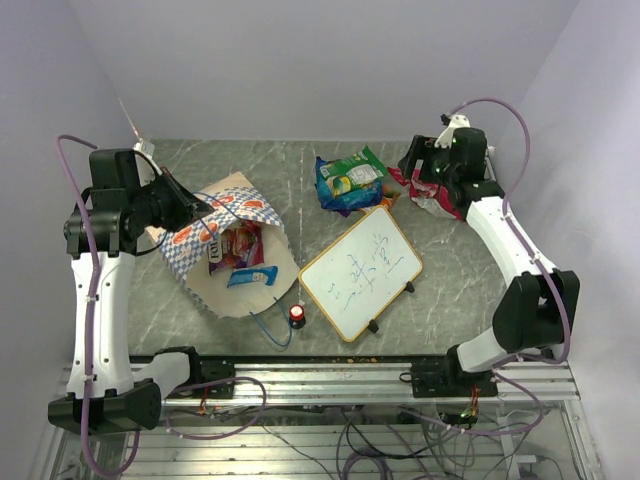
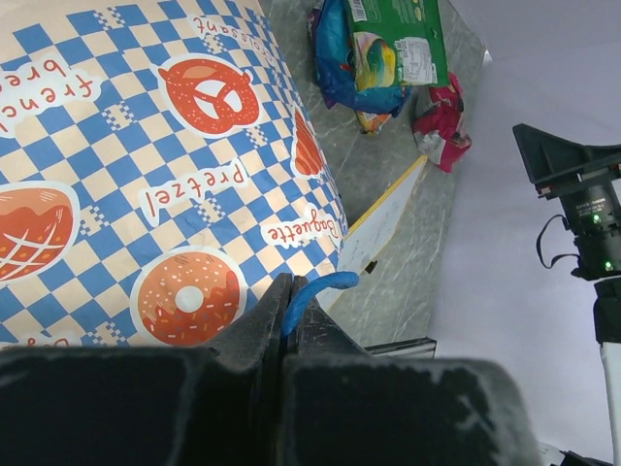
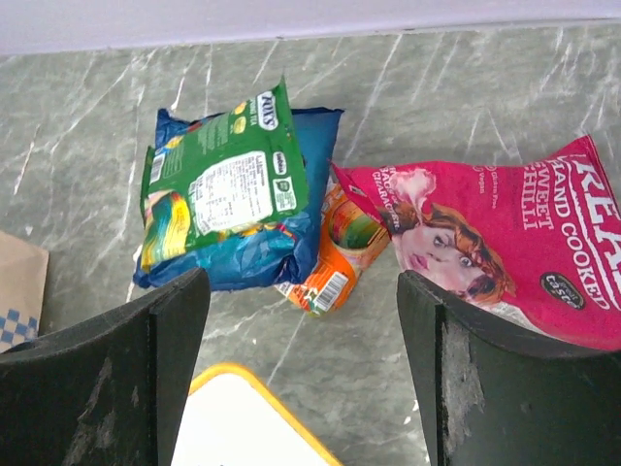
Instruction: Take the snacks out of the paper bag
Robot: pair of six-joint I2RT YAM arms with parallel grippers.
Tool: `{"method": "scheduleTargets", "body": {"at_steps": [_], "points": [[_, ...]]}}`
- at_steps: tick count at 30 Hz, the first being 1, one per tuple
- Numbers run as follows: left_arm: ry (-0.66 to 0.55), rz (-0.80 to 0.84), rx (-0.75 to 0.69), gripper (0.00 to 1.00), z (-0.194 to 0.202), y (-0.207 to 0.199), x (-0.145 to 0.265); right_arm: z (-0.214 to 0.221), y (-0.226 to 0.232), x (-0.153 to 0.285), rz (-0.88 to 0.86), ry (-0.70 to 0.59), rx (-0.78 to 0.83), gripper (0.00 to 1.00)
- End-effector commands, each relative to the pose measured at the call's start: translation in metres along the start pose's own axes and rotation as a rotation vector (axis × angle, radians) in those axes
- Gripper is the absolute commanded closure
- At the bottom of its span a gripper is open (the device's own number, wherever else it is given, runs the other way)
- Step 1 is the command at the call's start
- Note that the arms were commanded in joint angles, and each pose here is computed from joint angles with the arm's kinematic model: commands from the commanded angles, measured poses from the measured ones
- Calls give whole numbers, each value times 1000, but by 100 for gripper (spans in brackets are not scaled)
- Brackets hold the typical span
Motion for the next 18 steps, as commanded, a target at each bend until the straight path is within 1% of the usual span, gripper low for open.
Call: {"method": "scheduleTargets", "body": {"at_steps": [1, 6, 8, 12, 16, 18], "points": [[0, 55, -36, 93, 0, -12, 6, -9, -16, -20, 56, -31, -92, 23], [16, 63, -35, 93, 4, -13, 8, -25, -29, -56, 21, -88, -206, 23], [2, 56, -50, 93, 1, -15, 12, -19, -37, -74, 6, -99, -258, 23], [-18, 49, -59, 93, -2, -18, 18, 20, -50, -100, -14, -49, -406, 24], [-28, 26, -78, 93, -4, -16, 22, 56, -44, -102, -71, -57, -483, 25], [-32, 21, -77, 93, -3, -14, 21, 81, -44, -105, -74, -13, -522, 25]]}}
Point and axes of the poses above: each gripper's point midway between its finger pads, its own x axis back along the fingers, its own y axis along the line the jaws close on, z = x × y, the point moved 1 cm from there along x, back along the fingers, and after that the axes turned 7 degrees about x, right-handed, at the moved point
